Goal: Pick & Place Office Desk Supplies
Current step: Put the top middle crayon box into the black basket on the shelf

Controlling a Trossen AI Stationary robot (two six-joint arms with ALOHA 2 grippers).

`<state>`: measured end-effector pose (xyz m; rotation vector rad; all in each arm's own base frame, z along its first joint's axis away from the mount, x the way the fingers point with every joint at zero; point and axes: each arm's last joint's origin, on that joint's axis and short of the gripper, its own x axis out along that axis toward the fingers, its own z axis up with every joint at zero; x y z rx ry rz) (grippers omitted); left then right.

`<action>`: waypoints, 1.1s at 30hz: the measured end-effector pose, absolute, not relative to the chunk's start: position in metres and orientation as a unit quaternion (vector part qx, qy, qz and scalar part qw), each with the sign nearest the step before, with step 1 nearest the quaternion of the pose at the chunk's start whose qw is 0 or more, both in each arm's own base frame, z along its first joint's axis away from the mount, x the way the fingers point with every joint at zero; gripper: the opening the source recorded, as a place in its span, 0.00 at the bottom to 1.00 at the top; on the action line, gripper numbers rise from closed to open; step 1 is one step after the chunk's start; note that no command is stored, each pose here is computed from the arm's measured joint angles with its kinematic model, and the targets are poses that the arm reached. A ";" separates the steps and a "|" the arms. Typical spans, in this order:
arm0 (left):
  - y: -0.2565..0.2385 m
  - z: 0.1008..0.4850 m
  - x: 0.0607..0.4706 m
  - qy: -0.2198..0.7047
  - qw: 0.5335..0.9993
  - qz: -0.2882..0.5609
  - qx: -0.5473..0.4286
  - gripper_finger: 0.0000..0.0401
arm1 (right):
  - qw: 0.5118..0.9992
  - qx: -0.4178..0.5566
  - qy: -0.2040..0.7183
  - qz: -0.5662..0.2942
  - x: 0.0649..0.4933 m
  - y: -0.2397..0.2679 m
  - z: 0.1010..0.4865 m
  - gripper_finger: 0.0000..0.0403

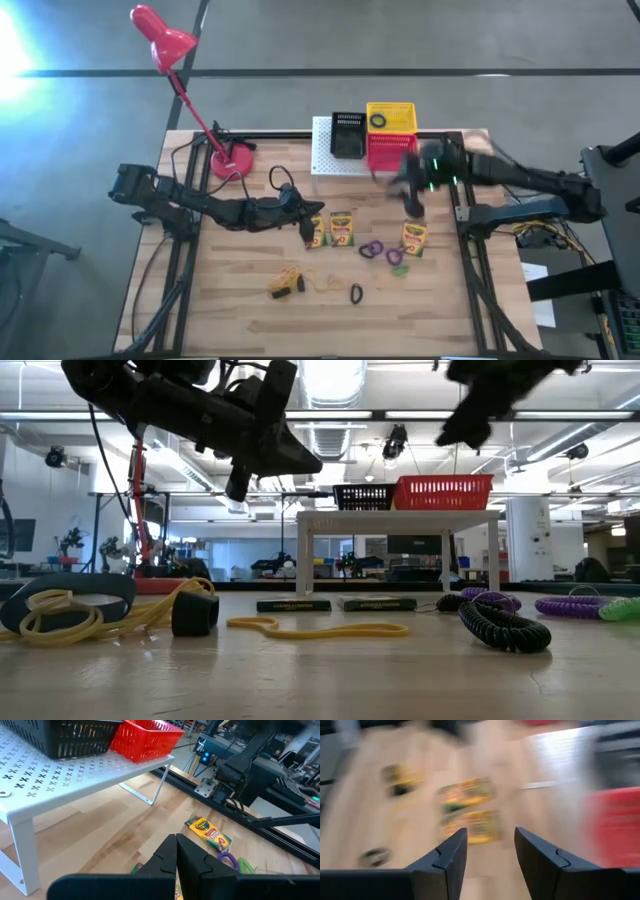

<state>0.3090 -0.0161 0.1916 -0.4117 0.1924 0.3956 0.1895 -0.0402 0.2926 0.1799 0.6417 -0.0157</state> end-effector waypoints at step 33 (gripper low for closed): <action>-0.019 0.178 0.305 0.189 0.959 0.126 -0.171 0.01 | 0.894 0.194 0.388 -0.110 0.259 0.008 0.141 0.35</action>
